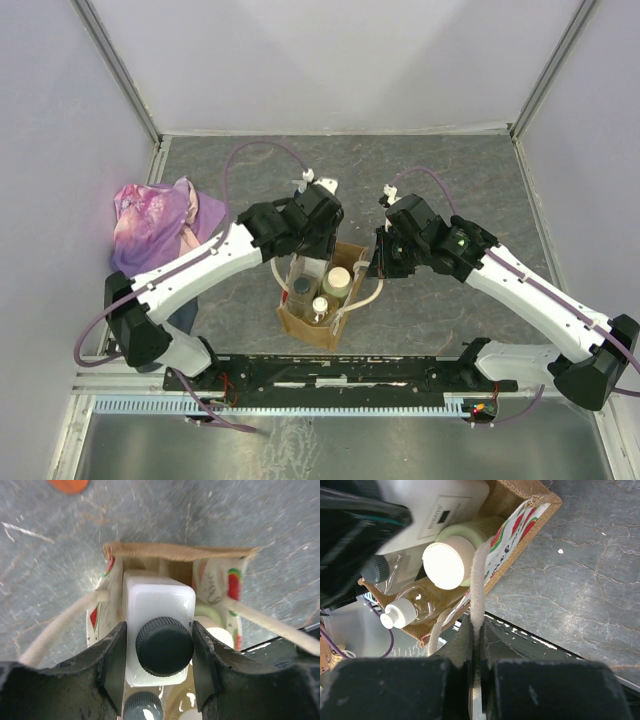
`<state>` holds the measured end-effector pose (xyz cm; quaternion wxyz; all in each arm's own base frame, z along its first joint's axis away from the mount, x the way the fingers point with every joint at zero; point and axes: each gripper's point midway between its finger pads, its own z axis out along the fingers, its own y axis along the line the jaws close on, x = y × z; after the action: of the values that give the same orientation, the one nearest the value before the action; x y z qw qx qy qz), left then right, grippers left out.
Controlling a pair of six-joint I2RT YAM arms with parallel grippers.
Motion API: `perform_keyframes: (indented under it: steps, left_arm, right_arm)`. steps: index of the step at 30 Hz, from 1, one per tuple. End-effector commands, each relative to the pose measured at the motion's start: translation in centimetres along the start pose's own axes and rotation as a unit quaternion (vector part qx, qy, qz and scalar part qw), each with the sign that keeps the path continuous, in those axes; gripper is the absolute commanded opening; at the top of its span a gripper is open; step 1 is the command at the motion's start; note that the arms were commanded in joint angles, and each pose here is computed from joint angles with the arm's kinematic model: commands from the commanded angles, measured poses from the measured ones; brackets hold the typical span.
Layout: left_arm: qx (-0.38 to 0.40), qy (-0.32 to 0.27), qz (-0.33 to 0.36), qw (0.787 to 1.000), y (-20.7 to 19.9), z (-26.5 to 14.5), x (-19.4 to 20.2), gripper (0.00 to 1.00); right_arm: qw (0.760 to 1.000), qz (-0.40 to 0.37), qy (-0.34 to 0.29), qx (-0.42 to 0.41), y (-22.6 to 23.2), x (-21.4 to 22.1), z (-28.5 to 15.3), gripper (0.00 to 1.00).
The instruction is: Take the personal care products out of the canvas bag
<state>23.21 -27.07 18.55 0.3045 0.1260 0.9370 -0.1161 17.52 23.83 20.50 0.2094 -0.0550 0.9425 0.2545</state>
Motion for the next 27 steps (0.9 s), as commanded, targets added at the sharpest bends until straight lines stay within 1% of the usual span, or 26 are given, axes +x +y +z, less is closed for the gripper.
perform_keyframes:
  steps: [1, 10, 14, 18, 19, 23, 27]
  left_arm:
    - [0.059, -0.129, -0.001, 0.990, -3.0, -7.6, -9.4, 0.16]
    - [0.074, -0.195, -0.003, 0.978, -4.5, -13.5, -15.9, 0.17]
    - [0.056, -0.219, 0.001, 0.974, -4.2, -14.0, -17.8, 0.17]
    - [0.027, -0.213, 0.012, 0.977, -3.7, -11.2, -18.0, 0.17]
    - [0.025, -0.221, 0.012, 0.975, -3.7, -10.4, -18.3, 0.17]
    - [0.012, -0.219, 0.017, 0.976, -2.8, -5.5, -17.8, 0.16]
    - [-0.001, -0.230, 0.002, 0.973, -0.9, -1.5, -18.1, 0.16]
  right_arm:
    - [1.000, 0.002, -0.016, -0.006, 0.4, -0.6, -0.1, 0.04]
    - [1.000, -0.002, -0.015, -0.005, 0.3, -0.5, 0.0, 0.04]
    - [1.000, -0.002, -0.017, -0.006, 0.3, -0.6, 0.0, 0.04]
    - [1.000, -0.003, -0.017, -0.007, 0.3, -0.6, 0.0, 0.04]
    - [1.000, -0.003, -0.017, -0.008, 0.4, -0.6, 0.0, 0.04]
    - [1.000, -0.003, -0.021, -0.009, 0.4, -0.8, 0.0, 0.04]
    - [1.000, -0.003, -0.022, -0.012, 0.7, -0.9, -0.1, 0.04]
